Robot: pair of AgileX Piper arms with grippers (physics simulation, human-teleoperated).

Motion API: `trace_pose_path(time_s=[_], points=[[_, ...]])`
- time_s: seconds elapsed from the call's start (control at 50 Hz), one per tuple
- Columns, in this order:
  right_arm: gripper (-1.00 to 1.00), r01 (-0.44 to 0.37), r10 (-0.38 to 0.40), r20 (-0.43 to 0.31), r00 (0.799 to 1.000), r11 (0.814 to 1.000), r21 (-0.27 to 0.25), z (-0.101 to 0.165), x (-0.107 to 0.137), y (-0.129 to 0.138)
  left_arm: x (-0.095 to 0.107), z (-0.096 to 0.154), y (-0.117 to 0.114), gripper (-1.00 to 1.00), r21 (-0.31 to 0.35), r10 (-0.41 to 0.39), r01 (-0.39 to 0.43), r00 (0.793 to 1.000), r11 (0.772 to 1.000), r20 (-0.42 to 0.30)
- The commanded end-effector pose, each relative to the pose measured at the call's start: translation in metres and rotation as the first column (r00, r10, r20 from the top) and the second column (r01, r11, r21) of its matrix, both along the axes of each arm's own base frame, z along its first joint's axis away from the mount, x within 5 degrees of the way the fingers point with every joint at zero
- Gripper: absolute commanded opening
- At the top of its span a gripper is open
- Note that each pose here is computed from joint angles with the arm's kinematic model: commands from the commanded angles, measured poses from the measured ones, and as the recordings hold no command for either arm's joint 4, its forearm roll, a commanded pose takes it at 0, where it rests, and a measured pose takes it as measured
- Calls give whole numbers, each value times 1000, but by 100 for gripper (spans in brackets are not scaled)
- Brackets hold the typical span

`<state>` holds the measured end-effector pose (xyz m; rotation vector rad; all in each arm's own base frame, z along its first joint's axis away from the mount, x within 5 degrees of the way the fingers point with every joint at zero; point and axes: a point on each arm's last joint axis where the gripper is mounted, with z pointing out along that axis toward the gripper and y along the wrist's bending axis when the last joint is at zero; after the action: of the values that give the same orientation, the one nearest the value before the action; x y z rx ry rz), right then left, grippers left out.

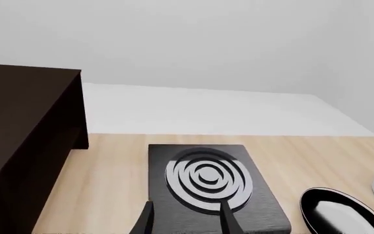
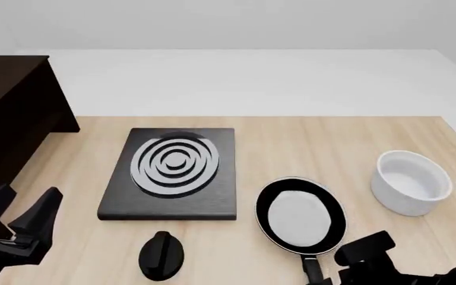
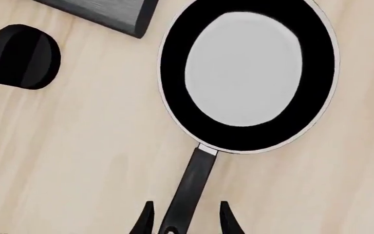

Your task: Put the frying pan on the cabinet shelf.

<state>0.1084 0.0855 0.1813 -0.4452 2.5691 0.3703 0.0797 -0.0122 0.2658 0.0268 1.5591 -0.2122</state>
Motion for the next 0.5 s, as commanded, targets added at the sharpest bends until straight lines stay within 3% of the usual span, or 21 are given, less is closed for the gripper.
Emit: trace_pose_path(time_s=[0.02, 0.5], points=[[100, 3, -3, -19, 1000, 1000, 9, -15, -5, 1, 0, -2, 0, 100, -4, -4, 4, 1000, 1000, -6], [100, 16, -15, -57, 998, 1000, 24, -41, -14, 0, 2, -6, -2, 100, 15, -19, 19, 1000, 1000, -11]])
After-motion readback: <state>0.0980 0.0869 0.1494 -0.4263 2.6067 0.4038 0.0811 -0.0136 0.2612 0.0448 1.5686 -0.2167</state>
